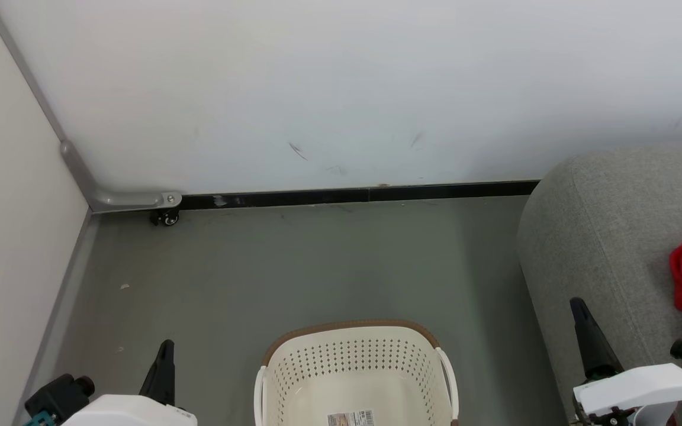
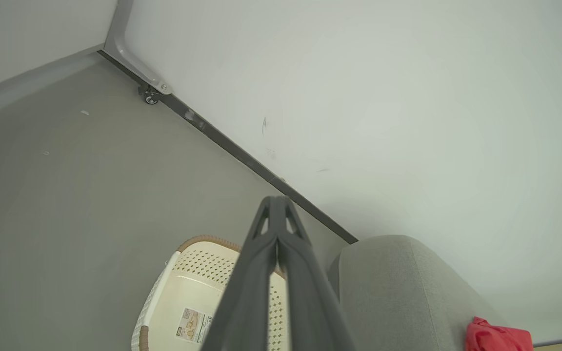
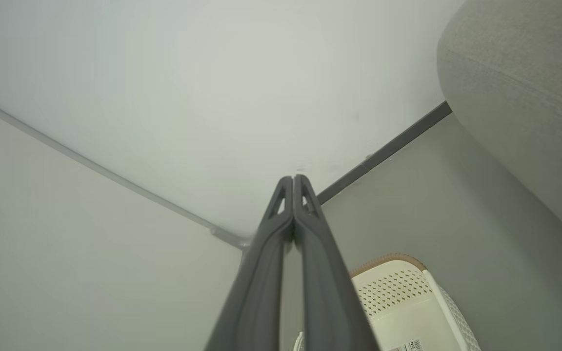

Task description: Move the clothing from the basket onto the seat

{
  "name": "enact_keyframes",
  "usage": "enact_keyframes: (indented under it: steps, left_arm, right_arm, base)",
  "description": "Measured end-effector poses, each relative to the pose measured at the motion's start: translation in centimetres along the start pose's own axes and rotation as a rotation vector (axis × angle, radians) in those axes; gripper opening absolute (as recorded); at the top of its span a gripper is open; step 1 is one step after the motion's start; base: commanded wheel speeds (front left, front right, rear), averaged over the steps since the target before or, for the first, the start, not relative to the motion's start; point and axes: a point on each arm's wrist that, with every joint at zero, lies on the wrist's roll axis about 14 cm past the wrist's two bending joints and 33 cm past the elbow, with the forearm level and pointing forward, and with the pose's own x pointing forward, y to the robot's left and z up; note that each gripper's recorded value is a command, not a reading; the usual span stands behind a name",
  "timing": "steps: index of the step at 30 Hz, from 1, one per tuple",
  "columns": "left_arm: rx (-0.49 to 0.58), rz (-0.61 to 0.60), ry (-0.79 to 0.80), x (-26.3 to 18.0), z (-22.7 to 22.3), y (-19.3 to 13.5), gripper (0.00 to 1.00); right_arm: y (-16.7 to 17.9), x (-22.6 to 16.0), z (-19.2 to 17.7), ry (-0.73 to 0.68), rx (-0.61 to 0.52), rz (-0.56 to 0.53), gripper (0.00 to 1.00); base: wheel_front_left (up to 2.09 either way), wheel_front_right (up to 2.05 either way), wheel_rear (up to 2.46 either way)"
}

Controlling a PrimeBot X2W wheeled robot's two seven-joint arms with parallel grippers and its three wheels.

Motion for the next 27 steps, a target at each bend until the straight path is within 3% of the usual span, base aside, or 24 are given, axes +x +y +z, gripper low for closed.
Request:
enact_keyframes:
  steps: [27]
  left_arm:
    - [-0.432, -0.053, 0.019, 0.5, 0.8, -0.2, 0.0]
  right_arm:
    - [0.6, 0.7, 1.9, -0.066, 0.397, 0.04, 0.0]
  base:
    - [0.0, 0.0, 0.0]
